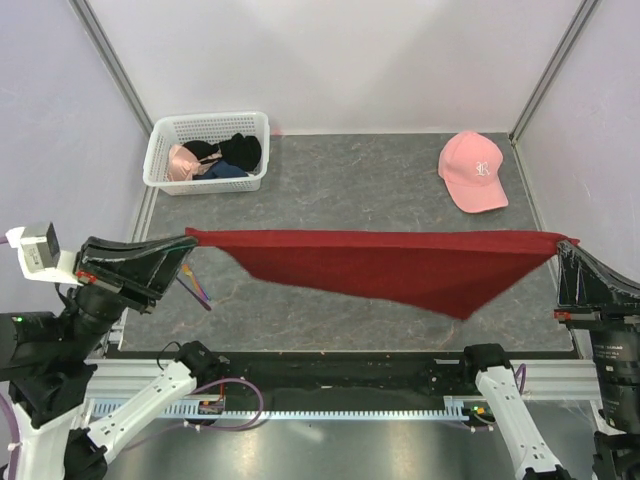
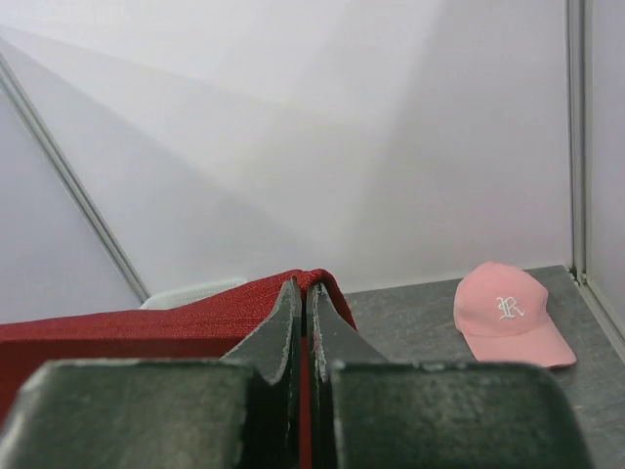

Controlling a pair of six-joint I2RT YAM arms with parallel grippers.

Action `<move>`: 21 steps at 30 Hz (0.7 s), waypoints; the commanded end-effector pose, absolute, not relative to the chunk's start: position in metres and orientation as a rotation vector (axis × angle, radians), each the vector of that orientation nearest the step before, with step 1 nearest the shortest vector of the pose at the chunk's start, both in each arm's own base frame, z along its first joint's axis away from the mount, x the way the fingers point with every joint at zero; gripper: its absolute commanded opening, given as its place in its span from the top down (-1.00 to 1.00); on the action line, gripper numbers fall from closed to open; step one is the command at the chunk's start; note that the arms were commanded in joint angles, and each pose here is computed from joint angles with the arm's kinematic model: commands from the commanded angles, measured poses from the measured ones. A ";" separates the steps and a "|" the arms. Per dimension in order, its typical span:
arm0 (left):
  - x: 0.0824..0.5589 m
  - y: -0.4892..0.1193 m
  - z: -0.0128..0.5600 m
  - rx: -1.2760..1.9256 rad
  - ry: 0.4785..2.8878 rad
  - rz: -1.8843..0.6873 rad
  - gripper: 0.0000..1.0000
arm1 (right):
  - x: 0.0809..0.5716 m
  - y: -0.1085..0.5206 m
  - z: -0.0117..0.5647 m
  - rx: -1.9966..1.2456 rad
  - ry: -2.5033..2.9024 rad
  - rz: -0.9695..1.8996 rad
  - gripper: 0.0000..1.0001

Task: Fold the napkin into a case and place the utensils inside
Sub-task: Fold and flatten the napkin at the center of the board.

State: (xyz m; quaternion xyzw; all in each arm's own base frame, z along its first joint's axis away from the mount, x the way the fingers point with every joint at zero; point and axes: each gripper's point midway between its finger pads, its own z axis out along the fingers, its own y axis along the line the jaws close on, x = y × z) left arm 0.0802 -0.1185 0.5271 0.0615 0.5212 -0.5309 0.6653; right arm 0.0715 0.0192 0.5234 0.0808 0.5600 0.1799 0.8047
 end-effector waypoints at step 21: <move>0.456 -0.149 0.292 -0.351 1.873 -0.508 0.96 | 0.465 0.033 0.254 0.356 1.916 0.166 1.00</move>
